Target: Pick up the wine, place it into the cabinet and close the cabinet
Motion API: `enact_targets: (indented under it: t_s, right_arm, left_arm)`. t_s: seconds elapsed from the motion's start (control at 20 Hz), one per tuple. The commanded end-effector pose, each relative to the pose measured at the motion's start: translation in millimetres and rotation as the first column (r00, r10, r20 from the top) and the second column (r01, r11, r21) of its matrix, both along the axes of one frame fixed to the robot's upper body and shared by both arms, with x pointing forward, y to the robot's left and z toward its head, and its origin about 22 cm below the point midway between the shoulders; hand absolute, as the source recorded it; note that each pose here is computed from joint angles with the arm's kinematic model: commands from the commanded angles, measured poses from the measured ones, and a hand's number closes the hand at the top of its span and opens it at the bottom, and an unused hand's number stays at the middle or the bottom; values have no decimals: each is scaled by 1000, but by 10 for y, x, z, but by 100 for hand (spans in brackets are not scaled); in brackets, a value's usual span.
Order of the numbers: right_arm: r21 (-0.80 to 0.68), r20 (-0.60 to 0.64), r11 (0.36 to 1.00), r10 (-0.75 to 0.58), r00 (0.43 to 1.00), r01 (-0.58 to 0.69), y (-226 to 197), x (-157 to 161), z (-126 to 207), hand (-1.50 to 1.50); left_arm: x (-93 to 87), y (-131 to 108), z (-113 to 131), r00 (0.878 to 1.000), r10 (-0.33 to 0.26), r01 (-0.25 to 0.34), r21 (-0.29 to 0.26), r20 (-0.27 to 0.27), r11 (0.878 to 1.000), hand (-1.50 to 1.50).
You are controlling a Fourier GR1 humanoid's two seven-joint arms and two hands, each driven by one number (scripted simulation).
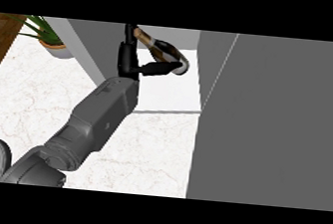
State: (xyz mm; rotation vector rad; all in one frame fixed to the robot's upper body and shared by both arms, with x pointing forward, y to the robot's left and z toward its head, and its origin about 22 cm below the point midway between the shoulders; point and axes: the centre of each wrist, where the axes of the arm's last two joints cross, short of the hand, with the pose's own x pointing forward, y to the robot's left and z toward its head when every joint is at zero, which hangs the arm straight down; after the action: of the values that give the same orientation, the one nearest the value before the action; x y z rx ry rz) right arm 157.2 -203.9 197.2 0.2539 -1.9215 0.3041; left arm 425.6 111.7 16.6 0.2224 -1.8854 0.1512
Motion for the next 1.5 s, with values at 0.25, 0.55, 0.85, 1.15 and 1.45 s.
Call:
enact_targets:
  t_s: [0.25, 0.55, 0.85, 1.15, 1.45]
  right_arm:
    - [32, 15, 999, 33, 999, -34, 31, -62, 74, -150]
    - [31, 2, 999, 12, 1000, -12, 16, -122, 85, -150]
    - [41, -3, 999, -3, 1000, 3, 46, -120, 115, -150]
    - [17, -14, 1000, 20, 1000, -19, -83, -49, 23, -150]
    - [39, -25, 999, 26, 999, -25, 101, -71, 34, -150]
  left_arm:
    - [-136, 81, -264, 998, -66, 66, -1, -16, 998, -150]
    - [-181, 117, -340, 993, -119, 119, -41, -14, 992, -150]
    - [-147, 94, -277, 987, -157, 153, -125, -22, 980, -150]
    - [-165, 98, -298, 990, -141, 141, -169, 12, 976, -150]
    - [-295, 141, -469, 991, -131, 128, -177, -11, 976, -150]
